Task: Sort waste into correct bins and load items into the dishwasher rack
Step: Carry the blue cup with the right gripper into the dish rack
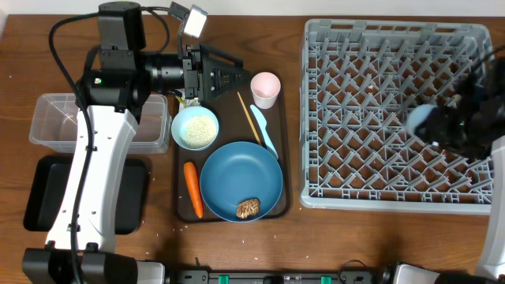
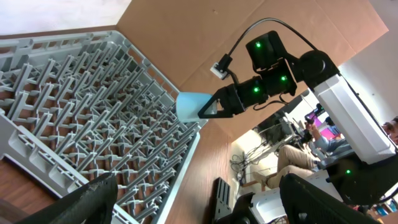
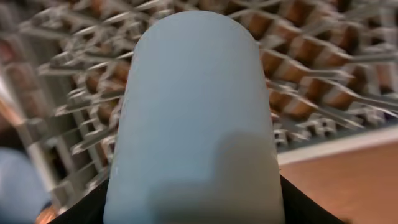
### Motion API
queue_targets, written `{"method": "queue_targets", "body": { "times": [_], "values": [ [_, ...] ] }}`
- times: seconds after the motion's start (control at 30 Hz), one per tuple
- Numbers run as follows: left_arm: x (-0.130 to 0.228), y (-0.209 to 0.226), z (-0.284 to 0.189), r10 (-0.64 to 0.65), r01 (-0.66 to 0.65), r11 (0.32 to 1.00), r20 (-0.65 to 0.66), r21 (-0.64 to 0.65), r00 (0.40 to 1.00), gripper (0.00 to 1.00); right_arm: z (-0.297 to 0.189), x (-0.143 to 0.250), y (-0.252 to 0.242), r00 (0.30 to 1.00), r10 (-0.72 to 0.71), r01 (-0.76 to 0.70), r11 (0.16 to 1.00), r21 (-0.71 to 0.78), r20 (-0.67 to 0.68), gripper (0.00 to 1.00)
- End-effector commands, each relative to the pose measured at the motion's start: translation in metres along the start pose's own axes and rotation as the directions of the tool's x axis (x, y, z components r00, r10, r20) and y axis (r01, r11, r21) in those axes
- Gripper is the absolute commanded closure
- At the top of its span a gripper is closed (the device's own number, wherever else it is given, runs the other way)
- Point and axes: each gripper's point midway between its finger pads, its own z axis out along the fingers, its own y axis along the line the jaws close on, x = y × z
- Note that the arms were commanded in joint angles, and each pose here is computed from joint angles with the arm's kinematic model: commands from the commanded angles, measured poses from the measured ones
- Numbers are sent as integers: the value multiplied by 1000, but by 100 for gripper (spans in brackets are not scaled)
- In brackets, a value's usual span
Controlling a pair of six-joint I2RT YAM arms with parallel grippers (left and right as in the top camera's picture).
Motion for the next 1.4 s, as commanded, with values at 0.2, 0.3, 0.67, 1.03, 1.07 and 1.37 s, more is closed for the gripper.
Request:
{"method": "queue_targets", "body": {
  "times": [0.2,0.3,0.67,1.03,1.07,1.37],
  "values": [
    [-1,-1,0,14,-14,1000,1,-1,1000,16,2,-4,-55,990,141,-136,962,236,-5,59],
    [-1,-1,0,14,-14,1000,1,-1,1000,16,6,-5,-70,980,197,-188,941,281,-6,59],
    [-1,-1,0,14,-14,1000,1,-1,1000,16,23,-2,-98,946,317,-291,921,258,-64,58],
    [-1,-1,0,14,-14,1000,1,-1,1000,16,56,-10,-117,897,424,-399,899,181,-126,60],
    [-1,-1,0,14,-14,1000,1,-1,1000,15,61,-12,-115,896,423,-402,902,160,-135,60],
    [-1,-1,0,14,-14,1000,1,-1,1000,16,91,-24,-107,887,426,-418,905,85,-178,55]
  ]
}}
